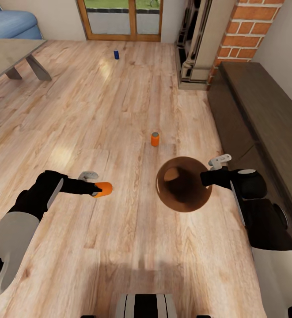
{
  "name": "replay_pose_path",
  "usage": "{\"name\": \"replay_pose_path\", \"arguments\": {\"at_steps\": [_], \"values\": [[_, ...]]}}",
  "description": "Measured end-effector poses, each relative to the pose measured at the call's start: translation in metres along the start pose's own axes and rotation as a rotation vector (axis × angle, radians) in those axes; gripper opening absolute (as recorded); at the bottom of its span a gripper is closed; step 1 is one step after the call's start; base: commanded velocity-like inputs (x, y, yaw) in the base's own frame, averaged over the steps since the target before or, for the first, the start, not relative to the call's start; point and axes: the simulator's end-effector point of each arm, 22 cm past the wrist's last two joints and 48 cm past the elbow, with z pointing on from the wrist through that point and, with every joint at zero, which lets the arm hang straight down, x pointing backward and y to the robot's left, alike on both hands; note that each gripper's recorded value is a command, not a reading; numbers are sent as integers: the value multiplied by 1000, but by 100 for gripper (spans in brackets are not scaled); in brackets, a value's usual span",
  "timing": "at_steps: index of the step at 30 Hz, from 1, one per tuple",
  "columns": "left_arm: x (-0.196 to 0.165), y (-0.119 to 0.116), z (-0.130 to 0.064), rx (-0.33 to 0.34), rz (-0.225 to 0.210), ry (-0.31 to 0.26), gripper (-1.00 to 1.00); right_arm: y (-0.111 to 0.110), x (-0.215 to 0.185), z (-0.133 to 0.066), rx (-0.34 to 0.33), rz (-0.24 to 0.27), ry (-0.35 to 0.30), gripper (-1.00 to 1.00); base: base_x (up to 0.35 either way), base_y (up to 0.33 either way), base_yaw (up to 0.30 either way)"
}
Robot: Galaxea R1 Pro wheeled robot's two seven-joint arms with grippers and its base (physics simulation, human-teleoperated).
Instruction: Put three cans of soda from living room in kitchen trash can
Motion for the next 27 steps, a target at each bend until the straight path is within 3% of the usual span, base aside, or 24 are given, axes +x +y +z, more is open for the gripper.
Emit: {"name": "replay_pose_path", "arguments": {"at_steps": [14,27], "values": [[0,-1,0,1,5,0,-100,3,6,1,-6,2,11,-100,0,313,0],[-28,-14,-15,0,67,-64,-100,6,10,2,-13,3,17,-100,0,44,0]]}}
